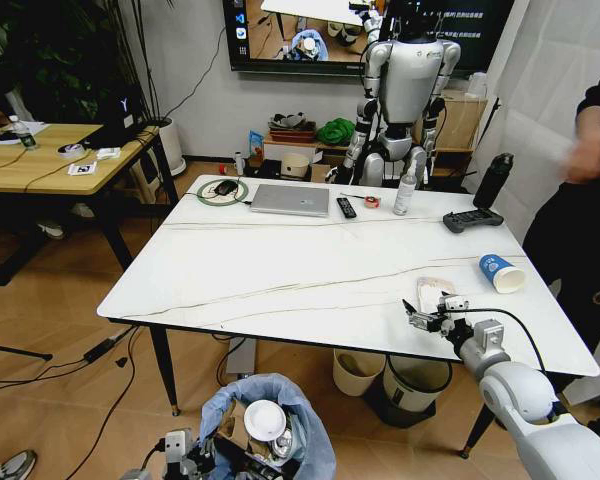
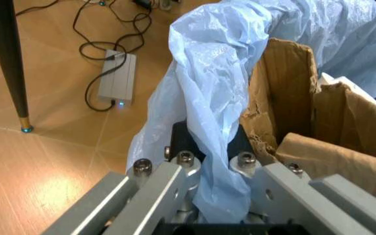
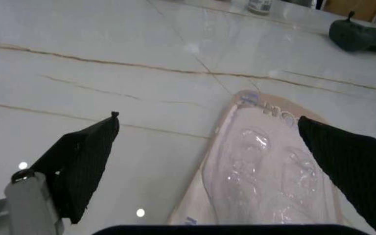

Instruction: Pick up the trash bin and place the trash from the table into it.

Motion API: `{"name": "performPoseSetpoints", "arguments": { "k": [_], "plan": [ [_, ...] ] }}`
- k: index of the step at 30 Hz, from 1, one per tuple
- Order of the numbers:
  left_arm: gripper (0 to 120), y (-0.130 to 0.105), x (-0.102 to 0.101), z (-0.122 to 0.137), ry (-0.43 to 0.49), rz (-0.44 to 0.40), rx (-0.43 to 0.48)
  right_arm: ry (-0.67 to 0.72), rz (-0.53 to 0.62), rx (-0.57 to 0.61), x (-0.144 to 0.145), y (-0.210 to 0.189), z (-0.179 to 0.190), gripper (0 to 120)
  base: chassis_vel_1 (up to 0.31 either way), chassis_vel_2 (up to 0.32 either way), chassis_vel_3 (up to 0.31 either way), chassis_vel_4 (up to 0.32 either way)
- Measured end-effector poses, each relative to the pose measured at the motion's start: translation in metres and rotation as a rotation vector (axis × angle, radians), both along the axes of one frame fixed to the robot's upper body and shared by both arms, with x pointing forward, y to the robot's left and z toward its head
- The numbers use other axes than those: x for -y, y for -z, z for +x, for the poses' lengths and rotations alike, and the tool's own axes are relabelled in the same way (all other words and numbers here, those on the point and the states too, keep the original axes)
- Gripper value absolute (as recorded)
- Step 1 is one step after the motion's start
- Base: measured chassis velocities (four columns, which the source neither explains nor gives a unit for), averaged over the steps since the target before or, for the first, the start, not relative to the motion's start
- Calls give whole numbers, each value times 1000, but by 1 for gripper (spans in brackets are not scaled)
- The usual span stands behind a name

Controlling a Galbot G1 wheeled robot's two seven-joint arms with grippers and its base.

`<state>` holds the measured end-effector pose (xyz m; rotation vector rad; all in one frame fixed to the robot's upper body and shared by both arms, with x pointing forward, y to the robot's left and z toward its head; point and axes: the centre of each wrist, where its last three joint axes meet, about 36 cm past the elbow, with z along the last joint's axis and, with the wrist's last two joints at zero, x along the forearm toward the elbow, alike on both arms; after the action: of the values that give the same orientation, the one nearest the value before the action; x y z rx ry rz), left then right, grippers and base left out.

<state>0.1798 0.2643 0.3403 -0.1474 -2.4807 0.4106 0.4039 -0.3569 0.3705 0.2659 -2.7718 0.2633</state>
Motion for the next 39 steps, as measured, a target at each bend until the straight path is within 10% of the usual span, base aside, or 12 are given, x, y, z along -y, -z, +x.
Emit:
{"name": "performPoseSetpoints", "arguments": {
  "k": [13, 39],
  "plan": [
    [0, 2, 3, 3, -9, -9, 4, 25, -26, -24, 17, 11, -2, 94, 0, 0, 0, 0],
    [0, 0, 1, 6, -14, -13, 10, 57, -10, -55, 31, 22, -9, 0, 0, 0, 0, 0]
  ]
}}
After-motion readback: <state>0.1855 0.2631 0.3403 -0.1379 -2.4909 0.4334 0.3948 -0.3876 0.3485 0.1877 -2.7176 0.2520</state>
